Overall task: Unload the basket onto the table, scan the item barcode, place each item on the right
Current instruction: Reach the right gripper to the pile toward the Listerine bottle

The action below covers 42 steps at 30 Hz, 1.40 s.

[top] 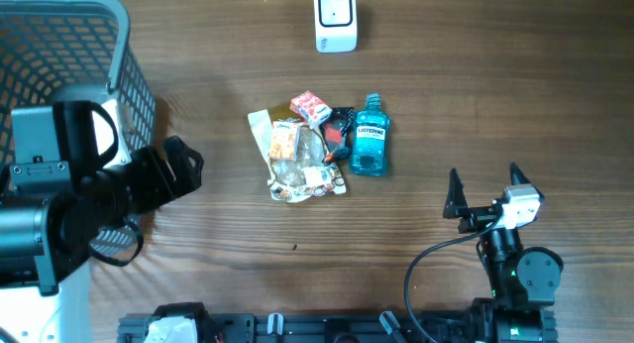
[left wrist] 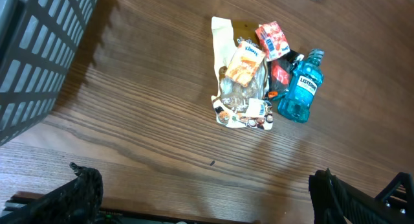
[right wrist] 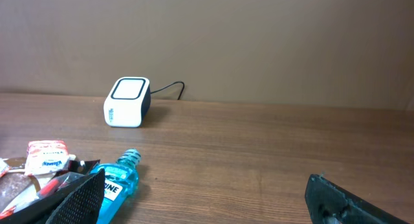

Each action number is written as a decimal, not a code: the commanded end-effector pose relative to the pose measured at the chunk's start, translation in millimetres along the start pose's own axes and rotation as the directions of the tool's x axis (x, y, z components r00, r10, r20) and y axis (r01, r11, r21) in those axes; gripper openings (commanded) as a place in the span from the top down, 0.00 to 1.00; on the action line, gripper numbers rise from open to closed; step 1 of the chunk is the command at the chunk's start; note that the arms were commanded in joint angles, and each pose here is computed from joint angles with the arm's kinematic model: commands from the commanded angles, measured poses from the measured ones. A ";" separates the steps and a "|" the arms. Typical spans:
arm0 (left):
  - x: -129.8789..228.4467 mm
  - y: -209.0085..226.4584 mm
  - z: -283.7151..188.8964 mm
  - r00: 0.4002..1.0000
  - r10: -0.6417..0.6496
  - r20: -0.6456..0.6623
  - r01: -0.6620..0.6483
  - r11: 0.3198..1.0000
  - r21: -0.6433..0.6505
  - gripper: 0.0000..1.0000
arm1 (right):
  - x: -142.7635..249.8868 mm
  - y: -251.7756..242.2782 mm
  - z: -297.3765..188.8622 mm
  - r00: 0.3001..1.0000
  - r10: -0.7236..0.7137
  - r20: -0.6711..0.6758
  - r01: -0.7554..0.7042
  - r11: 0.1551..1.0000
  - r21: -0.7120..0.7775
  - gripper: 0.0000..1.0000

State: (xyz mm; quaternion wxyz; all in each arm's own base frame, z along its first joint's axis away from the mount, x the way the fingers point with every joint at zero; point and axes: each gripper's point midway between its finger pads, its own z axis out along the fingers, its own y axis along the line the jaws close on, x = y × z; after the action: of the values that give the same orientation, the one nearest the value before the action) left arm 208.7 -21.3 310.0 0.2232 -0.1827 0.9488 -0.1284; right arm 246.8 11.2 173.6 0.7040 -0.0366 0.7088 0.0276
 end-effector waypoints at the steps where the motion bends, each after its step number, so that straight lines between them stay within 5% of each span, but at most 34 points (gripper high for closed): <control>1: -1.7 -0.1 -0.9 1.000 0.021 0.005 -0.021 1.000 -0.006 0.00 | -0.6 -0.2 0.1 1.000 -0.010 0.003 0.010 1.000 0.003 0.00; 6: -2.0 -0.2 -0.9 1.000 0.021 0.006 -0.021 1.000 -0.006 0.00 | -12.6 -2.3 -0.3 0.999 -0.013 0.051 0.012 1.000 0.016 0.00; 8: -2.1 -0.2 -0.9 1.000 0.021 0.007 -0.021 1.000 -0.006 0.00 | -34.8 15.1 -3.0 0.986 0.103 0.132 -0.090 0.991 -0.099 0.00; 11: -2.0 -0.3 -0.9 1.000 0.021 0.006 -0.021 1.000 -0.005 0.00 | -48.9 56.8 -14.6 0.918 0.394 0.052 -0.347 0.858 -0.378 0.00; 14: -1.9 -0.1 -0.9 1.000 0.021 0.006 -0.021 1.000 -0.006 0.00 | -67.2 62.0 -21.2 0.792 0.610 -0.010 -0.550 0.706 -0.445 0.00; 22: -3.7 -0.9 -0.9 1.000 0.022 0.013 -0.022 1.000 -0.003 0.00 | -159.1 68.3 -46.7 0.859 0.490 0.149 -0.358 0.781 -0.512 0.00; 27: -3.6 -0.8 -0.9 1.000 0.023 0.013 -0.022 1.000 -0.003 0.00 | -183.5 77.5 -15.0 0.939 0.318 -0.131 -0.342 0.825 -0.450 0.00; 31: -3.6 -0.9 -0.9 1.000 0.022 0.013 -0.022 1.000 -0.003 0.00 | -184.9 104.6 10.0 0.882 0.221 -0.416 -0.439 0.706 -0.555 0.00; 33: -3.6 -0.9 -0.9 1.000 0.022 0.013 -0.022 1.000 -0.003 0.00 | -192.1 116.9 24.4 0.818 0.248 -0.519 -0.553 0.585 -0.593 0.00; 37: -3.4 -0.8 -0.9 1.000 0.018 0.012 -0.018 1.000 -0.003 0.00 | -174.4 125.5 54.7 0.514 0.358 -0.780 -0.848 0.354 -0.396 0.00; 39: -3.2 -1.5 -0.9 1.000 0.018 0.011 -0.018 1.000 0.001 0.00 | -162.6 140.2 70.2 0.492 0.286 -0.822 -0.865 0.272 -0.422 0.02; 42: -3.4 -1.5 -0.8 1.000 0.018 0.011 -0.018 1.000 0.000 0.00 | -122.3 175.1 85.6 0.455 0.221 -0.862 -0.870 0.318 -0.377 0.05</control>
State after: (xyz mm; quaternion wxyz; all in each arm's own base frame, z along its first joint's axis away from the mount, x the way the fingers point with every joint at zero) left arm 209.9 -20.5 310.1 0.2249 -0.1831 0.9486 -0.1266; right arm 324.5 155.3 316.0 0.3007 -0.0660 0.7629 0.5685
